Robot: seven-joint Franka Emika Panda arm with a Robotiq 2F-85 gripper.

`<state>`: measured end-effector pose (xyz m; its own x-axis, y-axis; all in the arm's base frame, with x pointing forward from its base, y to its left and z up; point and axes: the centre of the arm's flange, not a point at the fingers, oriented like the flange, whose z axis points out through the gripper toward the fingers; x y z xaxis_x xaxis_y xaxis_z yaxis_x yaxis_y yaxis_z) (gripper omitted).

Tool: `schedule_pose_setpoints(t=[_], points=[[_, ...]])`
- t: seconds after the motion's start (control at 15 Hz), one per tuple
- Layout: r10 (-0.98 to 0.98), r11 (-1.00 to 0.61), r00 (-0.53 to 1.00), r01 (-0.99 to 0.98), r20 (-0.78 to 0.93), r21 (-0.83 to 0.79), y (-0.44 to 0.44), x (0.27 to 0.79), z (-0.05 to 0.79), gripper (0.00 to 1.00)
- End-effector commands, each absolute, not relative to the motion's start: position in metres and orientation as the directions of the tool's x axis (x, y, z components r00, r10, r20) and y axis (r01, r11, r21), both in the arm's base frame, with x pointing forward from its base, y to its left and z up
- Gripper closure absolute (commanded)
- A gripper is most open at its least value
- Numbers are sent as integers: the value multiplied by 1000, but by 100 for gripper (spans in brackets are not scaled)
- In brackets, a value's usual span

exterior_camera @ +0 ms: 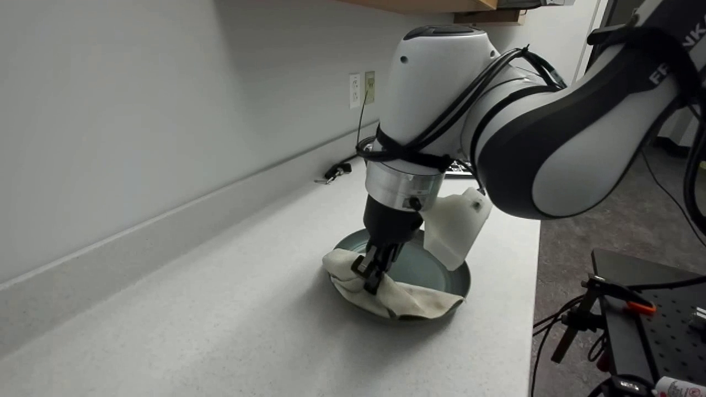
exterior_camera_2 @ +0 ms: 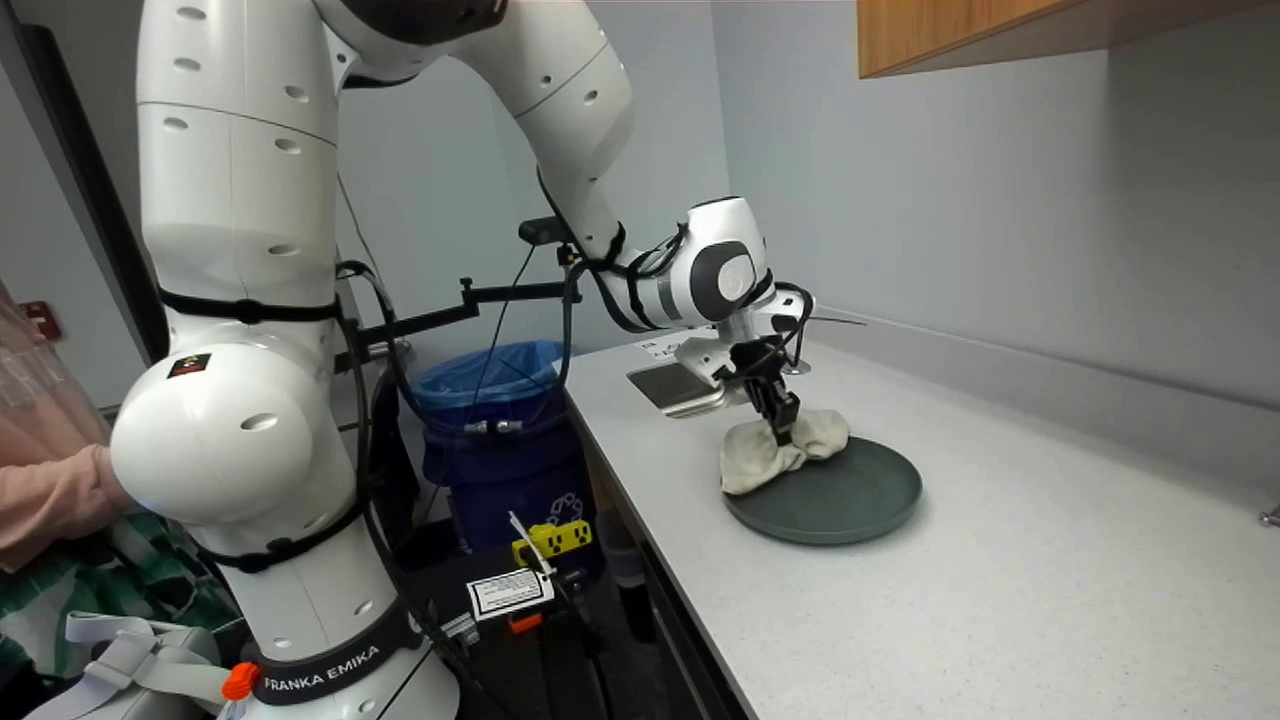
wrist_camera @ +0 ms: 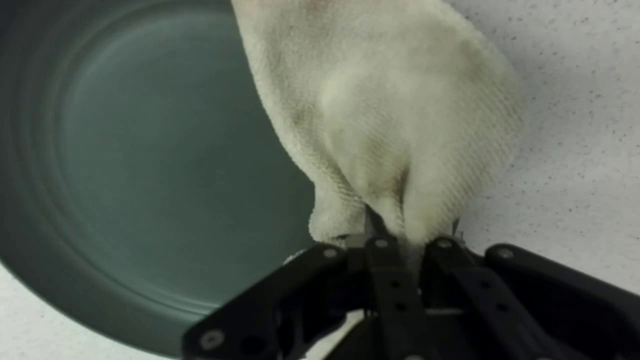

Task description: Use the cloth to wipe the plate

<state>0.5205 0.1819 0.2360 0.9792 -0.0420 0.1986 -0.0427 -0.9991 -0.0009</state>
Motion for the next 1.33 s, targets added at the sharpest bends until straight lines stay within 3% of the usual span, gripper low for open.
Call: schedule_pose_setpoints(t=[0.0,0.4,0.6,1.27], points=[[-11,-999,980,-21,197,49,165,530,239,97],[-58,-925,967,-146,248,350,87,535,227,97],[-73,-892,966,-175,250,417,78,535,224,97],[-82,-990,974,-104,211,98,134,537,235,97]])
